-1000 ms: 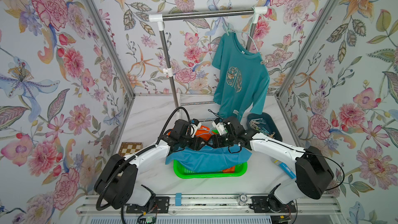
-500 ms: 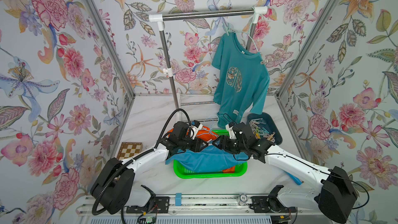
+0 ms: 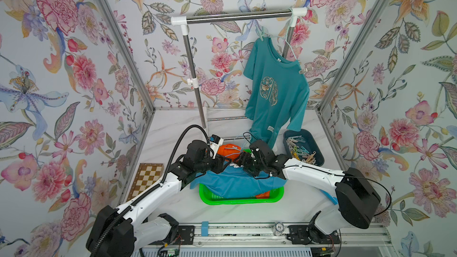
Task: Use clothespins to secure the t-shirt on both sides of the hanger
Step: Pick up the clothespin from the basket.
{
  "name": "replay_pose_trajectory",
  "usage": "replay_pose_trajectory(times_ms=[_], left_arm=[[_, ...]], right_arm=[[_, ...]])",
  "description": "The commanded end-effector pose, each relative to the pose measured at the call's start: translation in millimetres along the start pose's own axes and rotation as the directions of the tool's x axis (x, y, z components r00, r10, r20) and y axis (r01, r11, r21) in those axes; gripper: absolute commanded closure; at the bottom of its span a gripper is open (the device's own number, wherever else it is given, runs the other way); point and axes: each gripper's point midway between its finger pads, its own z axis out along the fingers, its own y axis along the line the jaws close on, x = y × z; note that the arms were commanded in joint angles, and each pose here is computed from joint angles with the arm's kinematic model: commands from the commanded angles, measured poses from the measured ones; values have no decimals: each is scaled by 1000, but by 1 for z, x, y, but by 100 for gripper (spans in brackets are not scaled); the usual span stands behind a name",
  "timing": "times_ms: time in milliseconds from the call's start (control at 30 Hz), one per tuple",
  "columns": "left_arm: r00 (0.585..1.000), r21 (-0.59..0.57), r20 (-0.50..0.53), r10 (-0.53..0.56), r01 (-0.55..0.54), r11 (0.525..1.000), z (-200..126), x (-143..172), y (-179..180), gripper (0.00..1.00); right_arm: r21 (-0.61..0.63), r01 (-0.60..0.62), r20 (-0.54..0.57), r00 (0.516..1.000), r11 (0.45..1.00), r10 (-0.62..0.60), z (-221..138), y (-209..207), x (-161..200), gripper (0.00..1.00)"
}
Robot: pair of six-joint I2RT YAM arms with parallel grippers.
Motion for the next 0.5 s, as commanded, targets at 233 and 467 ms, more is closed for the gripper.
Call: replay_pose_trajectory(times_ms=[233,467], left_arm=[[1000,-45,-6,7,-8,999,-10,8,10,52],[1000,-28,-14,4,-5,1000,-7,10,8,51]], right_arm=[[165,15,89,996,986,-30,10,-17,-28,52],[184,-12,157,987,983,-18,-1,-23,-37,49]])
